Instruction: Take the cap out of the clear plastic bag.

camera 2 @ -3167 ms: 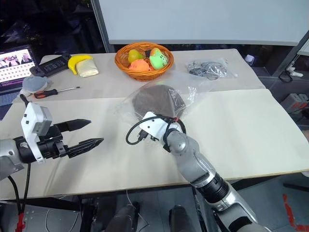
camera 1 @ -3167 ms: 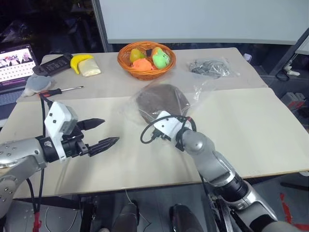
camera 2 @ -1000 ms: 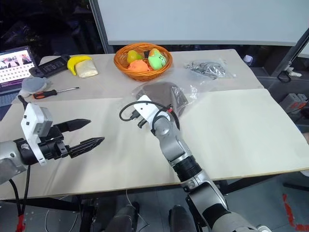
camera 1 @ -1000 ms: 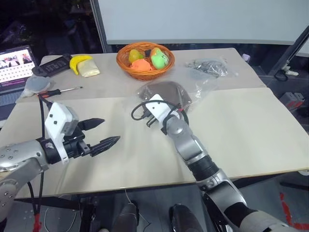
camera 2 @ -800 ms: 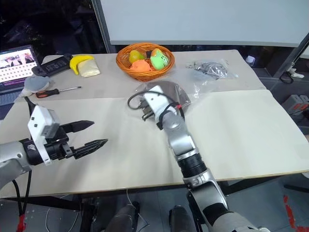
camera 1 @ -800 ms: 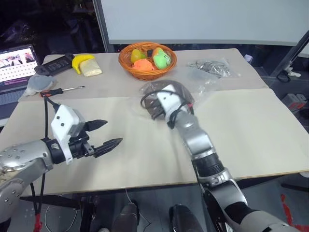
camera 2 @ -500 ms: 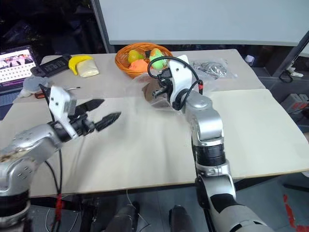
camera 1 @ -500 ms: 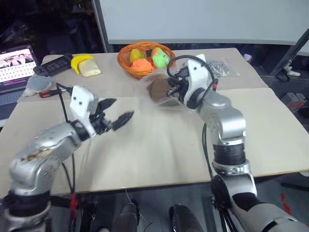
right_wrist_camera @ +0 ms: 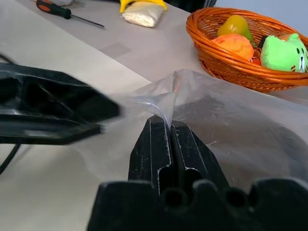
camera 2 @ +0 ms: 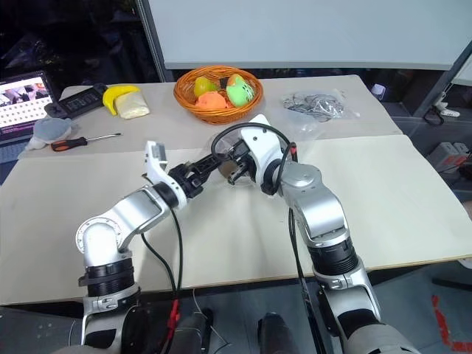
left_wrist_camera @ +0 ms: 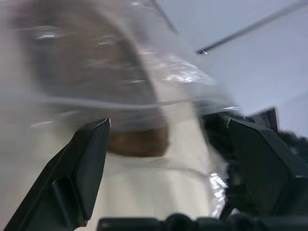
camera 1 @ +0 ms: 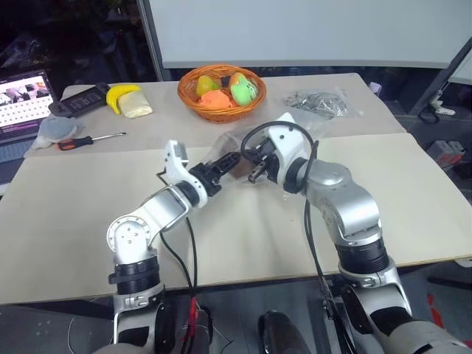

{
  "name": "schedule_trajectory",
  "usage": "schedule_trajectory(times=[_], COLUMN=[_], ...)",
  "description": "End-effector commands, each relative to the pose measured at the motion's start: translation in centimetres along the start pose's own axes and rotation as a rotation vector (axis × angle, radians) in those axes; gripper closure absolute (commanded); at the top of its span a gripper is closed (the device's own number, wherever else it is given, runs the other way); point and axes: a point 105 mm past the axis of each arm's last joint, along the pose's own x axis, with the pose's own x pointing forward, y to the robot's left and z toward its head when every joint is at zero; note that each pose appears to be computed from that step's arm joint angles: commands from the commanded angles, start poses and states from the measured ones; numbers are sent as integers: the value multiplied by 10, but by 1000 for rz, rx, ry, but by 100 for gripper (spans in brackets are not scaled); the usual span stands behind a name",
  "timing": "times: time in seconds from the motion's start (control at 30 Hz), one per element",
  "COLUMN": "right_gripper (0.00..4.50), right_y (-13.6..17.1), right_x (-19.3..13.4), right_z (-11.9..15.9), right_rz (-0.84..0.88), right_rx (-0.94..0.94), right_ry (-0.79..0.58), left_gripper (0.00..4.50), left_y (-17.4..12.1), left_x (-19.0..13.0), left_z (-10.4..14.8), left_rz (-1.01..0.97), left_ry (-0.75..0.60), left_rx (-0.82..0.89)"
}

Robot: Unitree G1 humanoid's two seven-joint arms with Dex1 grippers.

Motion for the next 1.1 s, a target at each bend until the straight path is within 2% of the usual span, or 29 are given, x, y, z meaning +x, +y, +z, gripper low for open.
schedule_trajectory(times=[0.03, 0.13, 0.23, 0.47, 0.67, 0.87, 0.97, 1.1], right_gripper=[445, 445, 445, 445, 445, 445, 445, 445], right_y=[-1, -3, -1, -2, -5, -3, 11, 35], right_x=[-2, -2, -2, -6, -9, -13, -15, -18], right_z=[17, 16, 16, 14, 19, 33, 38, 35], right_rz=[-7, -12, -4, -9, -15, -9, 52, 154], right_rx=[-40, -43, -41, -76, -95, -106, -108, -110], right_ry=[-57, -51, -55, -40, -46, -82, -107, -105], left_gripper=[31, 31, 31, 31, 31, 31, 31, 31], left_y=[-6, -1, 5, 13, 28, 29, 21, 29], left_x=[-22, -29, -22, 6, 45, 99, 112, 123], left_z=[12, 10, 5, 5, -1, -36, -56, -88], left_rz=[-15, 12, 40, 22, 44, -1, -50, -16], left_ry=[-19, 1, 20, 21, 27, 108, 167, 241], left_rx=[37, 29, 22, 16, -11, -64, -88, -105])
